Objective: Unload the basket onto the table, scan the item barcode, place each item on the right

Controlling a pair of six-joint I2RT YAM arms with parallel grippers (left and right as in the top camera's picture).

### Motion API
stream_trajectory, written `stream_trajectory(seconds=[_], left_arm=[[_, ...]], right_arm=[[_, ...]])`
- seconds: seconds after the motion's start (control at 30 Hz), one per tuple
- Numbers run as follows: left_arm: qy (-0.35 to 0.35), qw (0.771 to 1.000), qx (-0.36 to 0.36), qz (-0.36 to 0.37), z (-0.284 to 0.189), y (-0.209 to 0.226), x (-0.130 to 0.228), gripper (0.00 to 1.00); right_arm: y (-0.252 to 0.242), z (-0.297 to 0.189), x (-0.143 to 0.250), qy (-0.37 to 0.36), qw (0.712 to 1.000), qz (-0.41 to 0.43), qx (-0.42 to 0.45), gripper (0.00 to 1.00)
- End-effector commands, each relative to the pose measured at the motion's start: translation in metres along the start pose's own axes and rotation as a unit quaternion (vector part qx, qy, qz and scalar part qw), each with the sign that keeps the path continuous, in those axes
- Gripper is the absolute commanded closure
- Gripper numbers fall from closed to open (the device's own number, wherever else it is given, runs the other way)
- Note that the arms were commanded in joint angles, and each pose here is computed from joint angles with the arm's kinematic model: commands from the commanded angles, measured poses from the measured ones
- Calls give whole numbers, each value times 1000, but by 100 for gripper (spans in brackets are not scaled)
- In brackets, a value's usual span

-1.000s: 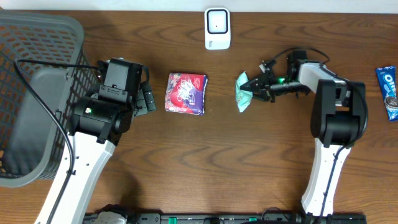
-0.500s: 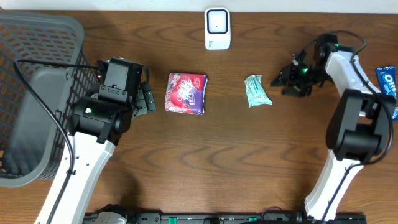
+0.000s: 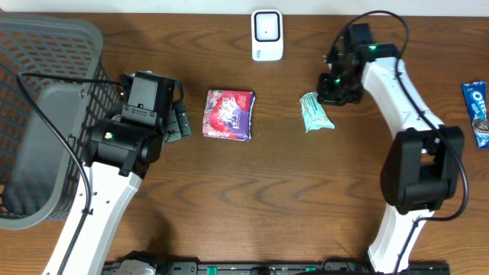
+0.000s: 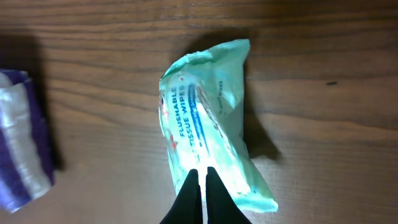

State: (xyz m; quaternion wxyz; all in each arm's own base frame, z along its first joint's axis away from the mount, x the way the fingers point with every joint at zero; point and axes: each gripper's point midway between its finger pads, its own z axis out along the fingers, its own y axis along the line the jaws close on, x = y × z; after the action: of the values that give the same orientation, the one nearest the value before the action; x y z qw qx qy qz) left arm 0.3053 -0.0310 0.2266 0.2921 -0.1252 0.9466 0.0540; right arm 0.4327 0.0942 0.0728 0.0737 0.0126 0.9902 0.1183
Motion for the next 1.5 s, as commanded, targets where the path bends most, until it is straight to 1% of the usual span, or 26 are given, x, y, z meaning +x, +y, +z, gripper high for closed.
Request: stream_trajectory(seconds=[0.0,0.13,0.27,0.43,0.5,0.77,0.87,0.93,1.07,1.17,1.3,1.47], left_arm=[[1,1000,-9,-3,2,3,0,2],[1,1000,-9,-3,2,3,0,2],[1,1000,-9,-3,2,3,0,2],[1,1000,-9,-3,2,3,0,2],[1,1000,-9,-3,2,3,0,2],[1,1000,-9,-3,2,3,0,2],[1,1000,-9,-3,2,3,0,2],[1,1000,-9,-3,2,3,0,2],[1,1000,-9,-3,2,3,0,2],[1,1000,-9,-3,2,3,0,2],[1,1000,-9,-3,2,3,0,2],[1,1000,-9,-3,2,3,0,2]], right_arm=[[-13,24,2,13,998,4,56,99],[-11,53,11,42,997,-1,60,99],[-12,81,29,84,994,-2,67,99],[-13,88,43,115,991,-3,74,99],[-11,80,42,112,991,-3,73,99],[5,16,17,56,997,-8,60,88],[14,4,10,30,998,-17,54,85],[17,4,7,24,998,-20,52,85],[19,12,11,30,998,-22,53,94],[24,20,12,26,998,-31,50,99],[28,36,14,16,998,-36,49,99],[16,61,16,-4,998,-31,61,99]])
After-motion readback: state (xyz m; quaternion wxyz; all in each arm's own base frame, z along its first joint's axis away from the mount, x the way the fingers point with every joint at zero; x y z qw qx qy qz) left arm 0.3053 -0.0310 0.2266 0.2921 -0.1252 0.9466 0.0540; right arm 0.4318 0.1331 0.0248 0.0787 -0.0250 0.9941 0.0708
